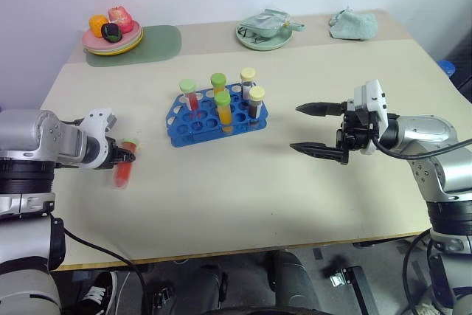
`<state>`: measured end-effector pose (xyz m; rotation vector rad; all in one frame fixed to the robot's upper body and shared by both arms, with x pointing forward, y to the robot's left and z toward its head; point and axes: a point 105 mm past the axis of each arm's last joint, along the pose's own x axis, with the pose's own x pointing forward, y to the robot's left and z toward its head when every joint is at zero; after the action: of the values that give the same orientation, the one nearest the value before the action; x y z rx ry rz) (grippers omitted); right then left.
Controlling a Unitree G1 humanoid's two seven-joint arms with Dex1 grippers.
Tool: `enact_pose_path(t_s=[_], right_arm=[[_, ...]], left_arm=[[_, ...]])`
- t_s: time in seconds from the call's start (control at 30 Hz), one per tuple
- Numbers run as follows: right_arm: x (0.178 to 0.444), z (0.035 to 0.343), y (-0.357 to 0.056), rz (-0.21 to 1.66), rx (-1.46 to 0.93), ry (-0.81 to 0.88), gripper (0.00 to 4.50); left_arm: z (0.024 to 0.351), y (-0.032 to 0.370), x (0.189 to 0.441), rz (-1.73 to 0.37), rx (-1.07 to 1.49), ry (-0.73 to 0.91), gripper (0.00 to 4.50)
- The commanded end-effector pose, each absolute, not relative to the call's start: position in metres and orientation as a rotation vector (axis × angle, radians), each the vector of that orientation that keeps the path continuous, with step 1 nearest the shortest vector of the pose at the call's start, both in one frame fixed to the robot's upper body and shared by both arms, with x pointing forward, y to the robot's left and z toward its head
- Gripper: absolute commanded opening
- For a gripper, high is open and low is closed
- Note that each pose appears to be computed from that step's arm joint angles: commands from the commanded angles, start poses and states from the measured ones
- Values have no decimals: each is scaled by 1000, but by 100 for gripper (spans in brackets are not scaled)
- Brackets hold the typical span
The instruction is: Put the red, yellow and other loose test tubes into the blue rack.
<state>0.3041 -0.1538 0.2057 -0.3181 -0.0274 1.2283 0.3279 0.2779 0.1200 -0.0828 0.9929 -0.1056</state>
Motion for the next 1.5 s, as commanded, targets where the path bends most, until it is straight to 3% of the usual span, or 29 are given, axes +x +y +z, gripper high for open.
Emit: enact_pose_path(t_s=[0.03, 0.2, 0.27, 0.33, 0.43, 0.53, 0.67, 0.97, 1.5], right_arm=[[303, 219, -153, 1223, -347, -80, 450], [305, 218, -159, 1202, -352, -77, 450], [306, 218, -162, 1194, -362, -74, 450], [308, 218, -163, 1191, -361, -75, 450], [308, 220, -162, 1193, -360, -79, 450], [310, 222, -161, 1194, -363, -85, 450], [310, 224, -163, 1186, -371, -87, 450], [308, 227, -168, 1163, -389, -82, 450], [307, 231, -168, 1141, -393, -90, 450]], left_arm=[[153, 297, 346, 1, 62, 751, 76], [207, 286, 358, 10, 217, 324, 76], [240, 259, 357, -100, 226, 33, 76], [258, 238, 345, -210, 288, -154, 76], [264, 214, 328, -340, 246, -317, 76], [259, 195, 319, -416, 371, -457, 76], [235, 176, 322, -452, 397, -533, 76], [188, 153, 344, -440, 361, -544, 76], [168, 131, 362, -467, 210, -509, 76]])
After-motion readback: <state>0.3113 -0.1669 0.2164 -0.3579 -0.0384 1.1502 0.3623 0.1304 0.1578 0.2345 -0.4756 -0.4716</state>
